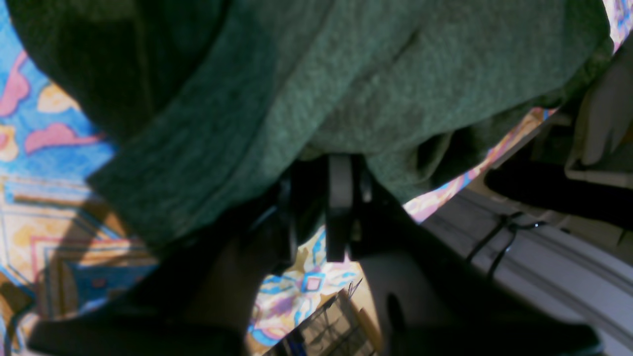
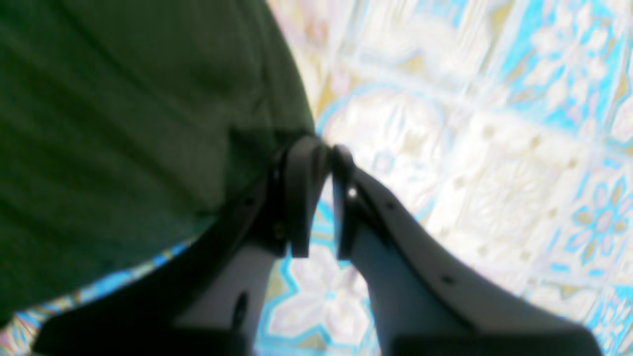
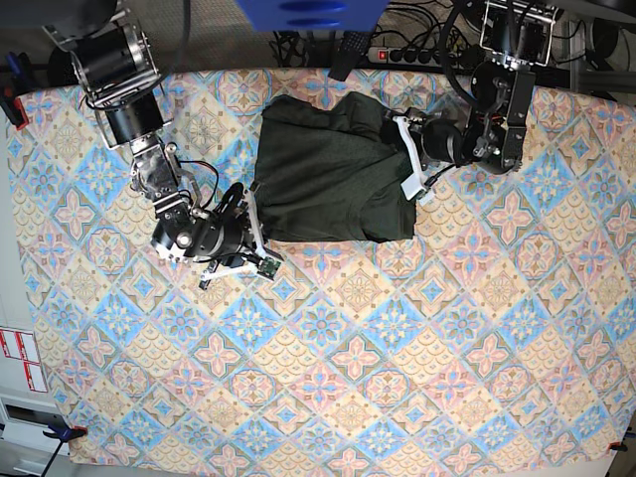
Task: Fold the T-shirt properly
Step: 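Press and tuck the bundle's edge with the right gripper, then grip the bundle with both grippers and rotate it on the cloth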
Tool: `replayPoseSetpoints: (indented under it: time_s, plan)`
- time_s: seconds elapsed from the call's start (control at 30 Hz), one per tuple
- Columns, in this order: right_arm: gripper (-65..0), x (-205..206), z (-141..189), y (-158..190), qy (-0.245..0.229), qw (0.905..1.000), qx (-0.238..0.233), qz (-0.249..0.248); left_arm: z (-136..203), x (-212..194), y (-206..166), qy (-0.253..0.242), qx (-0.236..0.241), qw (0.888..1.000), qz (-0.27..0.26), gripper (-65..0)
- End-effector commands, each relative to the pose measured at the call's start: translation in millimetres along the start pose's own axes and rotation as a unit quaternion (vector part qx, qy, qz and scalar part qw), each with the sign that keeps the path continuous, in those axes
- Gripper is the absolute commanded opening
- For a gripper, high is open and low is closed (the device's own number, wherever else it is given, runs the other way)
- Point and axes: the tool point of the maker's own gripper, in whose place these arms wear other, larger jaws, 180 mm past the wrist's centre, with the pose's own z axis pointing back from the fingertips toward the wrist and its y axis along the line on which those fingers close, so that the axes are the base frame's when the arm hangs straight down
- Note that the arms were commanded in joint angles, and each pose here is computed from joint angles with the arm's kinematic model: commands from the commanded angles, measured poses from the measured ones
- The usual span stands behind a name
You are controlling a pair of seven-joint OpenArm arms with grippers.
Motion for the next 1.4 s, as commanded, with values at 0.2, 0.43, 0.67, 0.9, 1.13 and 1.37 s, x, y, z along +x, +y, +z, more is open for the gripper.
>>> replayPoseSetpoints:
  time_s: [0.2, 0.43, 0.67, 0.9, 1.13, 1.37]
  plan:
    - [-57.6, -11, -5, -20, 0.009, 0.9996, -0.003, -0.028, 6, -26, 34, 0.019, 0.063, 0.998, 0.002, -55.4]
    - [-57.6, -7, -15, -35, 0.01, 0.9988, 0.003, -0.048, 7, -34, 32, 0.025, 0.064, 0.998, 0.0, -55.4]
    - [-57.6, -14, -20, -28, 0.022, 0.9984, 0.013, -0.05, 10, -31, 45, 0.033, 0.1, 0.994, -0.02, -55.3]
    - [-57.6, -3, -31, 17, 0.03, 0.9979, 0.051, 0.026, 7, -12, 49, 0.033, 0.134, 0.987, -0.08, -55.4]
    - [-59.2, -19, -26, 54, 0.026, 0.9966, 0.071, 0.033, 17, 17, 67, 0.022, 0.178, 0.978, -0.106, -55.4]
    - [-59.9, -32, -15, 60, 0.028, 0.9963, 0.068, 0.044, 35, 60, 79, -0.004, 0.219, 0.966, -0.138, -55.1]
